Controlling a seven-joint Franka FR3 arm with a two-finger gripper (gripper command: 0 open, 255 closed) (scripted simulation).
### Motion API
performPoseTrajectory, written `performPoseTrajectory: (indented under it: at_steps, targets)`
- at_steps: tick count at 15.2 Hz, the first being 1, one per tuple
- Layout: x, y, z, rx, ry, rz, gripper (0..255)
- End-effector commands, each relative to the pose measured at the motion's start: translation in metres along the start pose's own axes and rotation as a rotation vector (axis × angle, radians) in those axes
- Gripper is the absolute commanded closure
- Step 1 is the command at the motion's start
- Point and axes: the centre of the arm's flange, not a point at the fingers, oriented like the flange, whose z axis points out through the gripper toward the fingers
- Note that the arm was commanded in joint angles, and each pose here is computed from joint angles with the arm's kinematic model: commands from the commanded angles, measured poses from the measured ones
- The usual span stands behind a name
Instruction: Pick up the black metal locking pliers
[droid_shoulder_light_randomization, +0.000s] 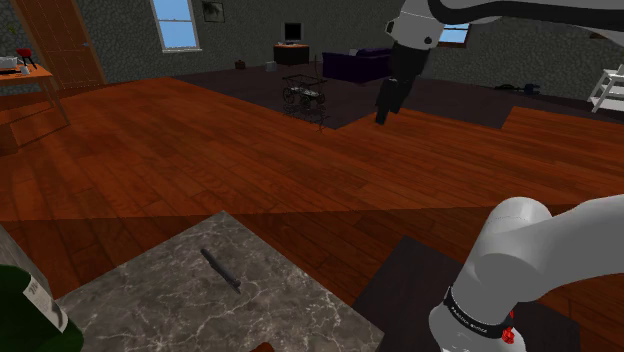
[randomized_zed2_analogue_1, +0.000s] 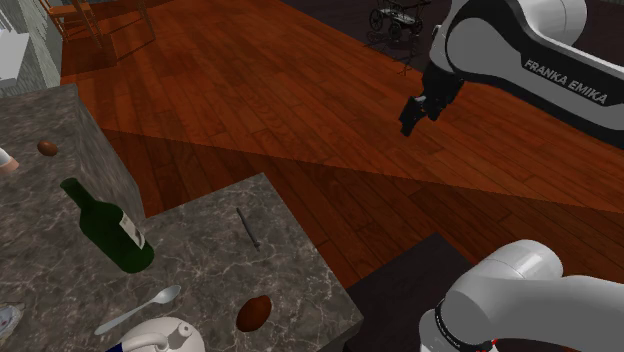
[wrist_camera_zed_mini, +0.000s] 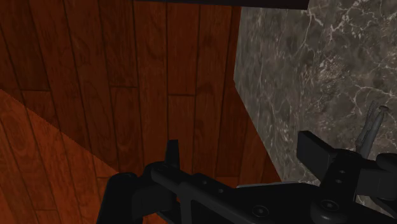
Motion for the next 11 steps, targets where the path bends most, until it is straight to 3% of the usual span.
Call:
performPoseTrajectory:
  at_steps: [1, 11]
  targets:
    - [0.000, 0.000, 0.000, 0.000, 0.000, 0.000, 0]
    - [0.041, -0.097, 0.078, 0.006, -0.001, 0.014, 0]
